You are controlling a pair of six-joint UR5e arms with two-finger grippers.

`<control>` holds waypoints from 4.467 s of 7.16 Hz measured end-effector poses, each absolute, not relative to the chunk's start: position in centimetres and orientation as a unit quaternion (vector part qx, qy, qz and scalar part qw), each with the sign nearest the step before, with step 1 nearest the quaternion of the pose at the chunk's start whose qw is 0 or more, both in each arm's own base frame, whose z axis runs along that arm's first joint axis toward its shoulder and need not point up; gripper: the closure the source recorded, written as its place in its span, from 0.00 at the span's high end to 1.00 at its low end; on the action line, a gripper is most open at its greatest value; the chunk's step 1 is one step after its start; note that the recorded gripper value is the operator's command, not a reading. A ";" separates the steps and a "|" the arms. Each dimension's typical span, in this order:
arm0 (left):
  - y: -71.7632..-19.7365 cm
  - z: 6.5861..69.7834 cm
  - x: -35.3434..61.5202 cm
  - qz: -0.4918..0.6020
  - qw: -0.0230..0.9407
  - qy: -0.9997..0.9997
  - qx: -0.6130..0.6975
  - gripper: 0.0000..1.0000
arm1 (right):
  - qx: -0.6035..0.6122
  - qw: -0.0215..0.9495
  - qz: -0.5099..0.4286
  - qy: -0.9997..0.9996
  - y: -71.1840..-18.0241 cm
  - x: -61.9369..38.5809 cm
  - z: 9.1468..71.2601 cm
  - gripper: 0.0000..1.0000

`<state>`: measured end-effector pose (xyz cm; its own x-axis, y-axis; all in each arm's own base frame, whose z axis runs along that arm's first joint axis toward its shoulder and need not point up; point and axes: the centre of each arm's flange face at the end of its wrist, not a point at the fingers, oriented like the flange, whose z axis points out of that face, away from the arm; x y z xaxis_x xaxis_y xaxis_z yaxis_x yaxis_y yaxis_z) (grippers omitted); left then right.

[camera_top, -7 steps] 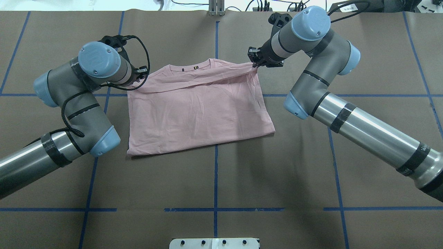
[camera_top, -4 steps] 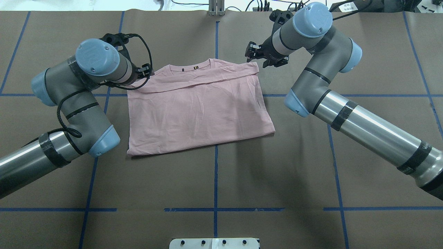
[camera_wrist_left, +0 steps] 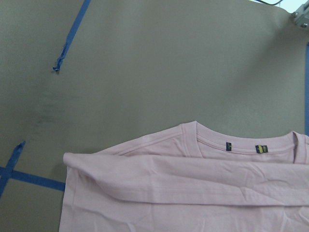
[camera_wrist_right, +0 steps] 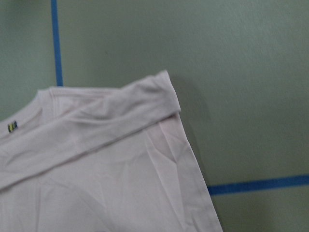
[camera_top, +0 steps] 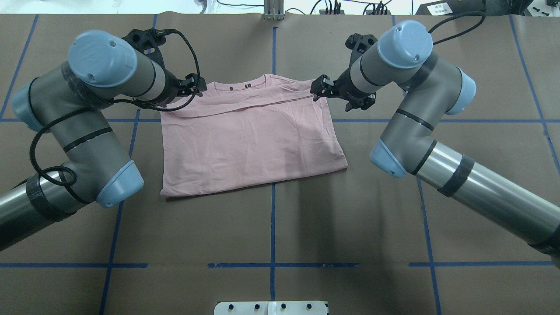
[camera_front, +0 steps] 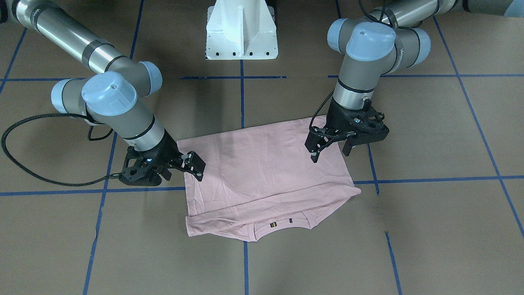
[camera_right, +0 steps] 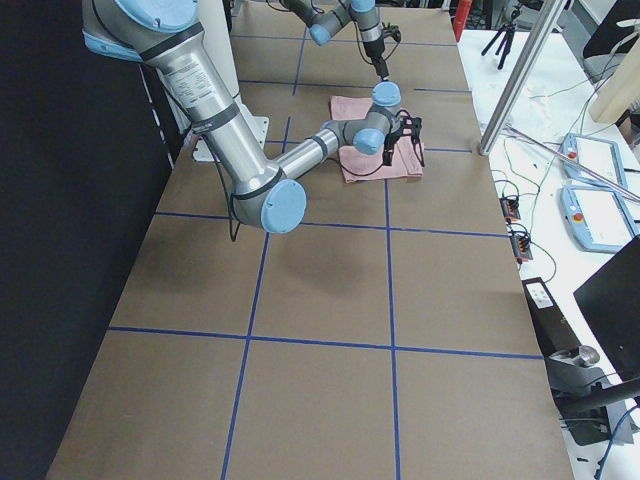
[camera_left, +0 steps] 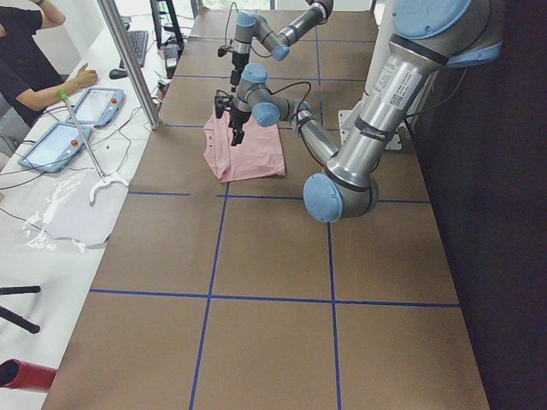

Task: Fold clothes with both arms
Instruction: 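Move the right gripper to the folded shirt's near corner and grasp it, then drag the folded shirt with the right gripper toward the robot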

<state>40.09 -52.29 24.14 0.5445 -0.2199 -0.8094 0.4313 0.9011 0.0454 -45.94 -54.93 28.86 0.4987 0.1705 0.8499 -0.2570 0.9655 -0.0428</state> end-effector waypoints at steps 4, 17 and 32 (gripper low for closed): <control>-50.4 21.7 39.2 -0.187 0.866 0.449 0.114 1.00 | 0.005 0.893 0.123 -0.432 -47.9 -49.3 31.3 0.85; -49.5 20.5 39.6 -0.191 0.860 0.461 0.110 1.00 | -0.019 0.908 0.109 -0.403 -45.9 -50.6 34.5 0.00; -38.1 19.6 48.7 -0.167 0.858 0.485 0.019 0.99 | -0.073 0.908 0.070 -0.407 -22.6 -37.2 31.0 1.00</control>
